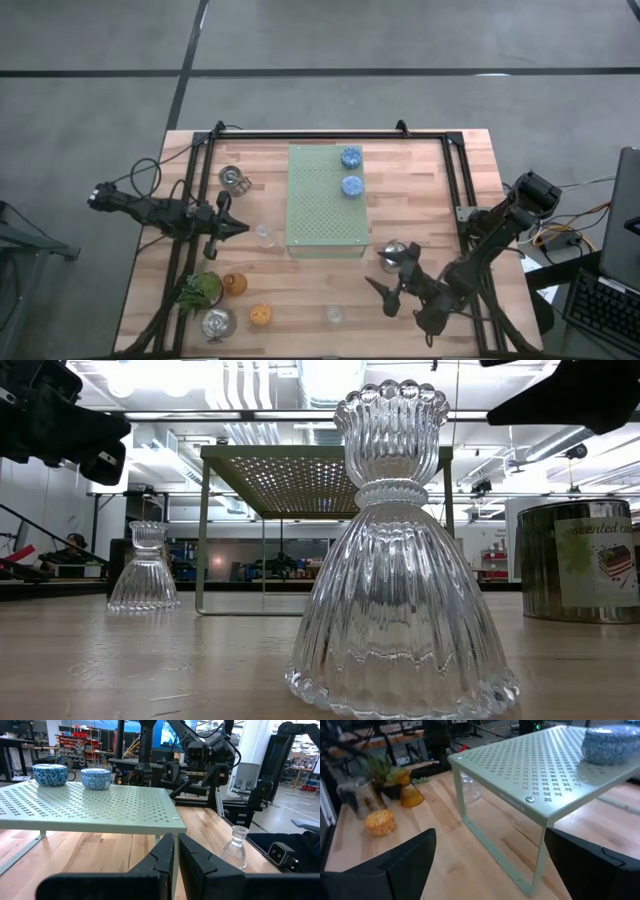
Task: Pick & Place candle stick holders
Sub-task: Put the bottom transparent candle holder on the shelf
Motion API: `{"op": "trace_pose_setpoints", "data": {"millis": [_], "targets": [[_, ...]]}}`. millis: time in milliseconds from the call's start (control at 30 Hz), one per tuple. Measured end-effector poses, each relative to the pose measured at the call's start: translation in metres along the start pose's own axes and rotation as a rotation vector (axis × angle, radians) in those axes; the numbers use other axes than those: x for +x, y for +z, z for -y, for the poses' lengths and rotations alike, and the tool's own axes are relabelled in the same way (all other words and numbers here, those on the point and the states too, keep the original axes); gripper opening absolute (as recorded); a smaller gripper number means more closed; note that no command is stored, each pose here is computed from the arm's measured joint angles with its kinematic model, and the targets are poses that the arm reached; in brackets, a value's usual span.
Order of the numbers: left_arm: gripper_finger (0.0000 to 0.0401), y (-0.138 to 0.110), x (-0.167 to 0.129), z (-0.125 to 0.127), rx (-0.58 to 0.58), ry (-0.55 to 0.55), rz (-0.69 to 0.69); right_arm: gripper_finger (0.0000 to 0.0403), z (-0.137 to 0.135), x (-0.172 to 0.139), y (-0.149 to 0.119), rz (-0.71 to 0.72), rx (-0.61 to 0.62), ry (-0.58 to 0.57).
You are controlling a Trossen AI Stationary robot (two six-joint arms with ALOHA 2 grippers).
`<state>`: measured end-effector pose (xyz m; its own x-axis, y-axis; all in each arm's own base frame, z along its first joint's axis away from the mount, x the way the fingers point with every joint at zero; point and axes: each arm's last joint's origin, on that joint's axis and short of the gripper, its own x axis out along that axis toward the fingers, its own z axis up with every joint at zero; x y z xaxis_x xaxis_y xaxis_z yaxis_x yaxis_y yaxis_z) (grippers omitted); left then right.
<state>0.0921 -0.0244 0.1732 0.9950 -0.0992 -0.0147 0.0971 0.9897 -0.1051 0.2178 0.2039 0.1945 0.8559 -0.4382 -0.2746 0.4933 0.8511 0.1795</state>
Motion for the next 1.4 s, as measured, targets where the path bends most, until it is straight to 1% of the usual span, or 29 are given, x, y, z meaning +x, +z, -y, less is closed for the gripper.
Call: {"op": "trace_pose_setpoints", "data": {"millis": [100,267,400,567,633,733,867,1000,1133,1400], "targets": [[0.0028,0.0,0.0,0.0,0.0,0.001,0.0,0.0364,0.0,0.001,0.0,-0.01,0.037,0.007],[0.0028,0.0,0.0,0.0,0.0,0.0,0.0,0.0364,-0.004,0.0,0.001,-0.036,-0.029,0.048],[0.0028,0.0,0.0,0.0,0.0,0.0,0.0,0.0363,-0.011,0.0,0.003,-0.061,-0.113,0.122],[0.0028,0.0,0.0,0.0,0.0,0.0,0.0,0.0363,-0.017,0.004,-0.007,-0.098,-0.171,0.179],[0.0028,0.0,0.0,0.0,0.0,0.0,0.0,0.0363,-0.019,0.007,-0.014,-0.111,-0.195,0.182],[0.0028,0.0,0.0,0.0,0.0,0.0,-0.001,0.0363,-0.023,0.011,-0.023,-0.137,-0.203,0.213],[0.0028,0.0,0.0,0.0,0.0,0.0,-0.001,0.0363,-0.023,0.021,-0.028,-0.138,-0.225,0.202],[0.0028,0.0,0.0,0.0,0.0,0.001,-0.001,0.0363,-0.023,0.027,-0.027,-0.132,-0.22,0.194],[0.0028,0.0,0.0,0.0,0.0,0.0,-0.001,0.0363,-0.024,0.028,-0.025,-0.161,-0.205,0.232],[0.0028,0.0,0.0,0.0,0.0,0.0,-0.001,0.0363,-0.033,0.026,-0.021,-0.216,-0.094,0.385]]}}
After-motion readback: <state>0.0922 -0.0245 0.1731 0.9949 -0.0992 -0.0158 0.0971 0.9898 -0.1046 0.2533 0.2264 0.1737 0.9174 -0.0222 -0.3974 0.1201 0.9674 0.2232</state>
